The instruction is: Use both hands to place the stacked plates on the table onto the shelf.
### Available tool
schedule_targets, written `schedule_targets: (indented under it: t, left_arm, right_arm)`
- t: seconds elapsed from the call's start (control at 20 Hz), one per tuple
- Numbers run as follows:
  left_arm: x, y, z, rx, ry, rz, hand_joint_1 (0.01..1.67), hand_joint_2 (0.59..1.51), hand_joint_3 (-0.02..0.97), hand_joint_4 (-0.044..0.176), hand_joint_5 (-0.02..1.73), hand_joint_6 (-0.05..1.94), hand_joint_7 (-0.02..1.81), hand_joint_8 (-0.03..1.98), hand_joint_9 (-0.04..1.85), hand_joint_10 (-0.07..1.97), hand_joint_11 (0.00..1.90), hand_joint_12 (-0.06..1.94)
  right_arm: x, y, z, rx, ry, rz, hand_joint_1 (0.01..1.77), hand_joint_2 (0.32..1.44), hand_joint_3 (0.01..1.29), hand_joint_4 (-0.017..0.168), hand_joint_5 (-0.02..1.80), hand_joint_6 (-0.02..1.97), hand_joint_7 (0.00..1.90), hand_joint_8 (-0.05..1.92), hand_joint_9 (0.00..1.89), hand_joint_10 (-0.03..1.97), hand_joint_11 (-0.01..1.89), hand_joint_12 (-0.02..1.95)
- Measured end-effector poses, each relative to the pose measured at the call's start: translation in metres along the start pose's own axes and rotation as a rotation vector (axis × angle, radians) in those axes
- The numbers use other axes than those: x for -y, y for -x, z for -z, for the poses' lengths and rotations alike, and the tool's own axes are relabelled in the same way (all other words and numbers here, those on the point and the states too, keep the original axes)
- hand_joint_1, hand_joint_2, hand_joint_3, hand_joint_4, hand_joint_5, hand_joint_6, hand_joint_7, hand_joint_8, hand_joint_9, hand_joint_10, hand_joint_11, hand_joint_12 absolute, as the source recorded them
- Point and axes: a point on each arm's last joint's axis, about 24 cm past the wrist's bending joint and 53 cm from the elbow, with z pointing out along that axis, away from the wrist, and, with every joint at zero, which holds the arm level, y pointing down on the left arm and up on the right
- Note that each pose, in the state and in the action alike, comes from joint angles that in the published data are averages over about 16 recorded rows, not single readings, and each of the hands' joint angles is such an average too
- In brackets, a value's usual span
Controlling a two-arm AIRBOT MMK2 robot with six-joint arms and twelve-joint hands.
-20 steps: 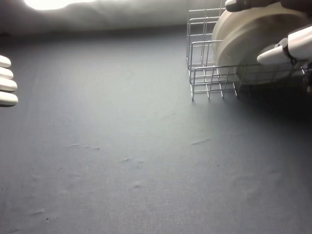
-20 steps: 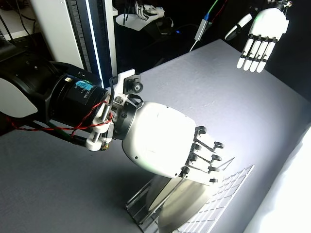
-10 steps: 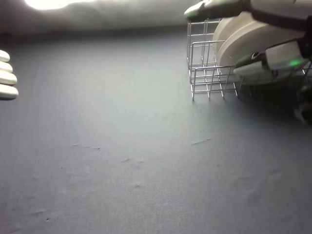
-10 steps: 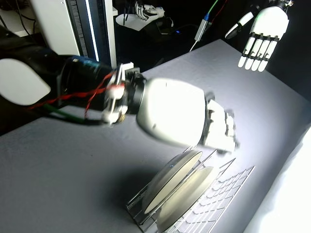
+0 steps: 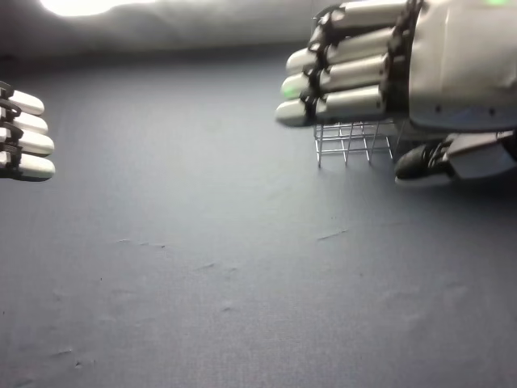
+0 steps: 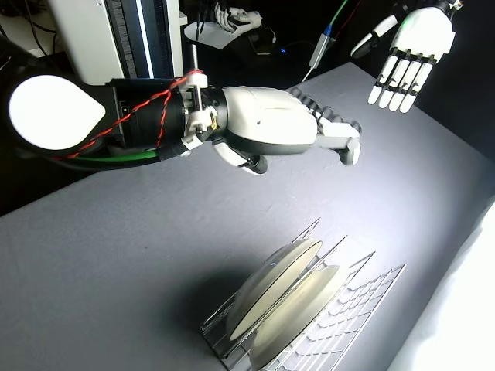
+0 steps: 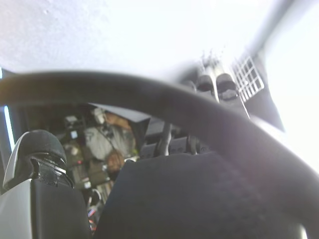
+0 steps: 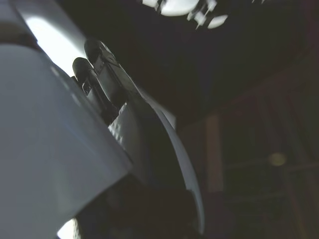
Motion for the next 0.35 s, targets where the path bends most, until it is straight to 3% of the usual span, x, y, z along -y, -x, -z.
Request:
schedule_targets:
  t: [0.35]
  left_arm:
    - [0.004,0.0,-0.002,-0.004,-0.009,-0.003,0.02,1.015,0.01,0.001,0.02,0.01,0.01,0.0,0.02,0.02,0.01,0.01]
  right_arm:
    - [-0.02,-0.009,0.004,-0.026,0.1,0.097,1.0,0.96,0.01,0.003,0.27,0.02,0.31,0.01,0.31,0.0,0.01,0.98]
